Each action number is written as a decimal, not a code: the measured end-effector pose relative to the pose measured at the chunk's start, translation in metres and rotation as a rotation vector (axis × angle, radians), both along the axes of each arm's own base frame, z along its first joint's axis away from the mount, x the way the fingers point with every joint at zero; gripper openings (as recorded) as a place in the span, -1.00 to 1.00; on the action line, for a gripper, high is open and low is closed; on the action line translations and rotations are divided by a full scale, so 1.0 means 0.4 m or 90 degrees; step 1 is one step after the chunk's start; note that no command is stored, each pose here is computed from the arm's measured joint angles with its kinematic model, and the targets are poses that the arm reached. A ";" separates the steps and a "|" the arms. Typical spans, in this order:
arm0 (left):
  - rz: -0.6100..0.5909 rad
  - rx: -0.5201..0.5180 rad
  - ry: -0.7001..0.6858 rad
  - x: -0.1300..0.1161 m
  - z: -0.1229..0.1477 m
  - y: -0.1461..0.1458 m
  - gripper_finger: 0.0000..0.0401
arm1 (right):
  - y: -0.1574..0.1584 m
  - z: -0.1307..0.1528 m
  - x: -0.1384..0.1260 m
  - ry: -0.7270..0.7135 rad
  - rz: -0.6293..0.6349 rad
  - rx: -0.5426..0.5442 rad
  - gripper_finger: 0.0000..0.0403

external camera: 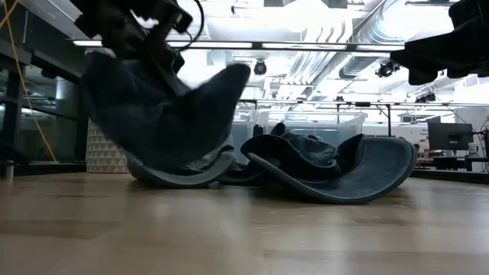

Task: Pick & Place hat
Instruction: Put the bottom left dark blue cap into the left transparent bin

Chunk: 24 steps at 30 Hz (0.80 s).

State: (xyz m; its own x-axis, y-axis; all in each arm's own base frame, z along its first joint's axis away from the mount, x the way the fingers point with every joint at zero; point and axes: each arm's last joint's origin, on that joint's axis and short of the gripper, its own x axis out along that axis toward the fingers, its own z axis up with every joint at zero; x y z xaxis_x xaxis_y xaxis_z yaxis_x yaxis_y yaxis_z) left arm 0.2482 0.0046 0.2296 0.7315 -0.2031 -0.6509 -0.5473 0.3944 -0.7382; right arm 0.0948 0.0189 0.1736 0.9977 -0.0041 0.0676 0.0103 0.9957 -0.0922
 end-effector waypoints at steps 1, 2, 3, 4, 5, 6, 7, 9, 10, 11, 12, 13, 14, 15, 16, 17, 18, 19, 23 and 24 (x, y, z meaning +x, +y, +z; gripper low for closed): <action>0.001 0.007 -0.008 -0.004 0.007 0.000 -1.00 | 0.000 0.000 0.000 0.000 0.000 0.000 -0.18; 0.000 0.013 -0.015 -0.007 0.013 0.001 -1.00 | 0.000 0.000 0.000 0.000 0.000 0.000 -0.18; 0.002 0.017 -0.018 -0.013 0.018 0.001 -1.00 | 0.000 0.000 0.000 0.000 0.000 0.000 -0.18; 0.004 0.019 -0.022 -0.018 0.024 0.001 -1.00 | 0.000 0.000 0.000 0.000 0.000 0.000 -0.18; 0.007 0.023 -0.031 -0.023 0.032 0.001 -1.00 | 0.000 0.000 0.000 0.000 0.000 0.000 -0.18; 0.011 0.027 -0.042 -0.026 0.039 0.002 -1.00 | 0.000 0.000 0.000 0.000 0.000 0.000 -0.18; 0.013 0.030 -0.049 -0.029 0.045 0.002 -1.00 | 0.000 0.000 0.000 0.000 0.000 0.000 -0.18; 0.019 0.040 -0.057 -0.035 0.053 0.003 -1.00 | 0.000 0.000 0.000 0.000 0.000 0.000 -0.18; 0.018 0.044 -0.062 -0.039 0.057 0.003 -1.00 | 0.000 0.000 0.000 0.000 0.000 0.000 -0.18; 0.017 0.046 -0.069 -0.041 0.061 0.003 -1.00 | 0.000 0.000 0.000 0.000 0.000 0.000 -0.18; 0.016 0.048 -0.074 -0.043 0.065 0.003 -1.00 | 0.000 0.000 0.000 0.000 0.000 0.000 -0.18; 0.014 0.051 -0.078 -0.047 0.069 0.002 -1.00 | 0.000 0.000 0.000 0.000 0.000 0.000 -0.18; 0.014 0.052 -0.083 -0.050 0.073 0.002 -1.00 | 0.000 0.000 0.000 0.000 0.000 0.000 -0.18; 0.013 0.052 -0.088 -0.052 0.076 0.002 -1.00 | 0.000 0.000 0.000 0.000 0.000 0.000 -0.18; 0.013 0.052 -0.092 -0.053 0.079 0.002 -1.00 | 0.000 0.000 0.000 0.000 0.000 0.000 -0.18; 0.013 0.052 -0.093 -0.055 0.080 0.002 -1.00 | 0.000 0.000 0.000 0.000 0.000 0.000 -0.18; 0.015 0.054 -0.093 -0.057 0.082 0.002 -1.00 | 0.000 0.000 0.000 0.000 0.000 0.000 -0.18; 0.017 0.057 -0.097 -0.060 0.084 0.002 -1.00 | 0.000 0.000 0.000 0.000 0.000 0.000 -0.18; 0.020 0.111 -0.087 -0.063 0.127 0.006 -1.00 | 0.000 0.000 0.000 0.000 0.000 0.000 -0.18; 0.017 0.133 -0.082 -0.065 0.147 0.008 -1.00 | 0.000 0.000 0.000 0.000 0.000 0.000 -0.18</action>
